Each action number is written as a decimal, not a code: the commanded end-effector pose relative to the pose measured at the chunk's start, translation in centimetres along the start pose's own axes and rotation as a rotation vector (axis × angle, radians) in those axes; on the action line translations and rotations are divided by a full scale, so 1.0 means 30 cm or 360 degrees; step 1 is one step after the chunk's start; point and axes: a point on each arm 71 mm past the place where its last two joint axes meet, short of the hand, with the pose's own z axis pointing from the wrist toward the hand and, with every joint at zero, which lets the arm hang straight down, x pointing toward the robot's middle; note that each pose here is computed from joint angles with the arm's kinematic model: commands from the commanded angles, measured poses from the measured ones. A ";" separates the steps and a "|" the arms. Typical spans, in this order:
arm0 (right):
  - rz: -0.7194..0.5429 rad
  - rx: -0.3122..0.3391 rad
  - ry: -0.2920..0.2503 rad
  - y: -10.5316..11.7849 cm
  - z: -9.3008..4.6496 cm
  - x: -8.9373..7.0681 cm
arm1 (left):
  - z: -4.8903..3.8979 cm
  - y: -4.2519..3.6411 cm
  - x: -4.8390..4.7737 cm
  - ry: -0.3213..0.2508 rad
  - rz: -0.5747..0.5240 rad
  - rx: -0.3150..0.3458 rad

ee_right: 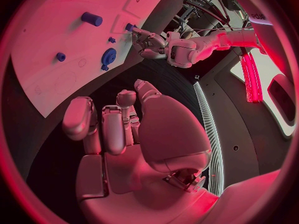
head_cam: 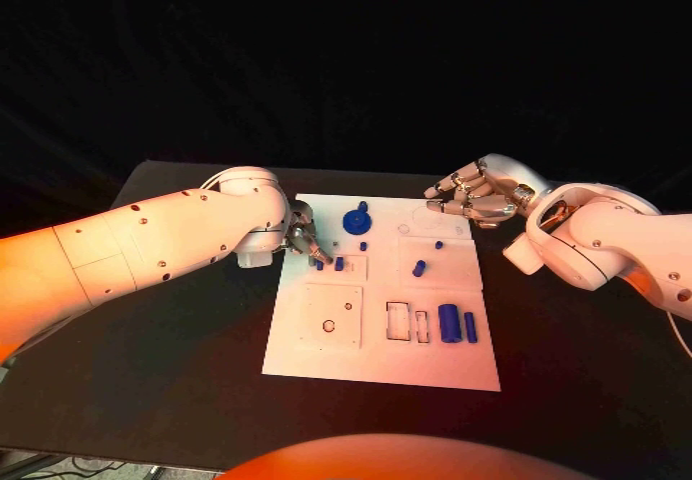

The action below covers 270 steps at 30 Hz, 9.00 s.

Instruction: Assemble the parts on the task board

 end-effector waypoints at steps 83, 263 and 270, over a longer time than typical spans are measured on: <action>-0.0009 -0.0012 0.0021 0.001 0.011 0.015 | 0.054 -0.206 0.014 -0.0618 0.0385 0.0718; -0.0023 -0.0012 0.0043 0.007 0.020 0.027 | 0.024 -0.057 -0.013 -0.0465 0.0186 0.0626; -0.0023 -0.0015 0.0041 0.007 0.020 0.026 | 0.025 -0.059 -0.012 -0.0463 0.0187 0.0627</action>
